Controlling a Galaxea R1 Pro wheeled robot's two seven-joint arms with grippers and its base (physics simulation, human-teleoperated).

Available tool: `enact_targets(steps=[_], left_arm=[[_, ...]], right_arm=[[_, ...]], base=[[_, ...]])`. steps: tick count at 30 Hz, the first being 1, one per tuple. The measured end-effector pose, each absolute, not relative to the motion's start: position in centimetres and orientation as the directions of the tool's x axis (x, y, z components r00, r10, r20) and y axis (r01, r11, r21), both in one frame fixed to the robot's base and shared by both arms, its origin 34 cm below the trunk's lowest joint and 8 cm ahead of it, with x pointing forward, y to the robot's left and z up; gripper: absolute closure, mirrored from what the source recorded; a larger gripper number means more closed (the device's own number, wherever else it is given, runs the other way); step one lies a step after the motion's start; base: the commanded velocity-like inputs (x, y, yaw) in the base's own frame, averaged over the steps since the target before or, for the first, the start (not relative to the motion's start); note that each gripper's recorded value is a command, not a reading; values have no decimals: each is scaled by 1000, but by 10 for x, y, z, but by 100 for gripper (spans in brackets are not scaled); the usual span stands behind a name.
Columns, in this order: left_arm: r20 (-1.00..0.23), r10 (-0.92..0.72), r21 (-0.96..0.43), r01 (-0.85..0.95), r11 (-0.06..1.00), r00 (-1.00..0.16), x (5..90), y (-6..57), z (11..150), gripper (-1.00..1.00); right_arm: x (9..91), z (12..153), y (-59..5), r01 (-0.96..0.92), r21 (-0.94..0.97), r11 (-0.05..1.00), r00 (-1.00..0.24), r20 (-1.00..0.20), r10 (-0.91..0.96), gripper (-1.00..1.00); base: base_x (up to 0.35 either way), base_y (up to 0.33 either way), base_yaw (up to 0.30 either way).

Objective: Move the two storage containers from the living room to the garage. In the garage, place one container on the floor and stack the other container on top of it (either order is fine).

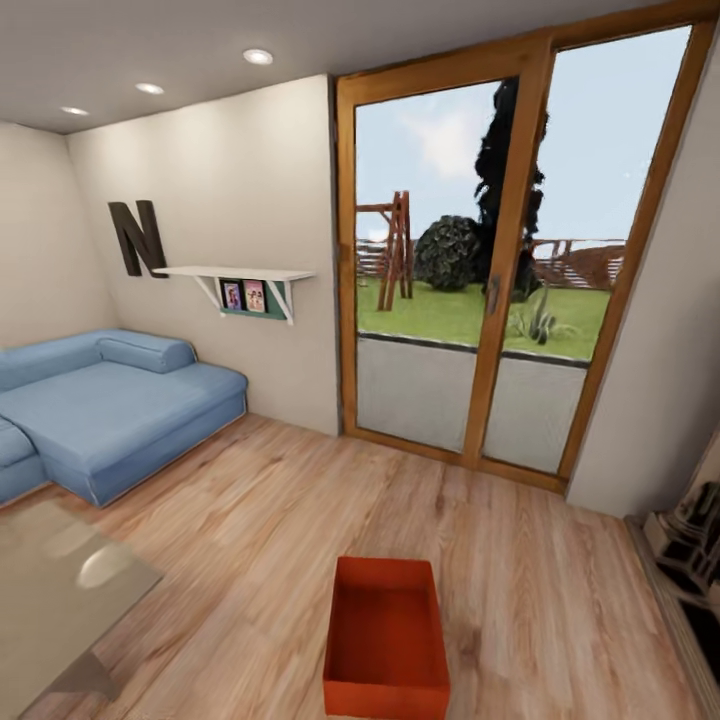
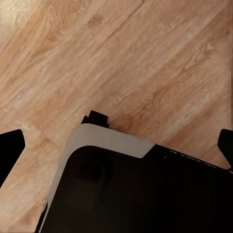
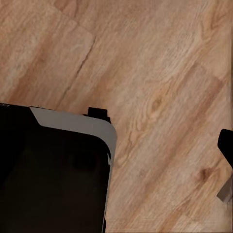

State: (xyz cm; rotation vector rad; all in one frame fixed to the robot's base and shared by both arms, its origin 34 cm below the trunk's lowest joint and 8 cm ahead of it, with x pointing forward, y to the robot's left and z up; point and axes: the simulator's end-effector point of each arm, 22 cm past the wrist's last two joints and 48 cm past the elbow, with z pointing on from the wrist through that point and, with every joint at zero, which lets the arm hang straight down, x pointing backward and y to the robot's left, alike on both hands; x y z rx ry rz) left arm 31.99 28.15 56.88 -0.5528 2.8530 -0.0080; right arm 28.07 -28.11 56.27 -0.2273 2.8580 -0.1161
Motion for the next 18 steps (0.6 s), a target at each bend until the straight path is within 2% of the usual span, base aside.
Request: enact_targets(steps=[5, 10, 18], left_arm=[[-228, -369, -50, -368, 929, -901, 320, 282, 569, -100], [-228, -369, -50, -368, 929, -901, 320, 281, 569, -100], [-229, -369, -50, -368, 929, -901, 320, 282, 569, -100]], right_arm=[[281, 563, -281, -144, -100, 985, -951, -262, -166, -100], [281, 563, -282, -134, -97, 986, -952, -262, -156, -100], [280, 563, -285, -125, -96, 987, -954, -262, -146, -100]], base=[[181, -154, 180], [126, -82, 30], [26, -13, 4]])
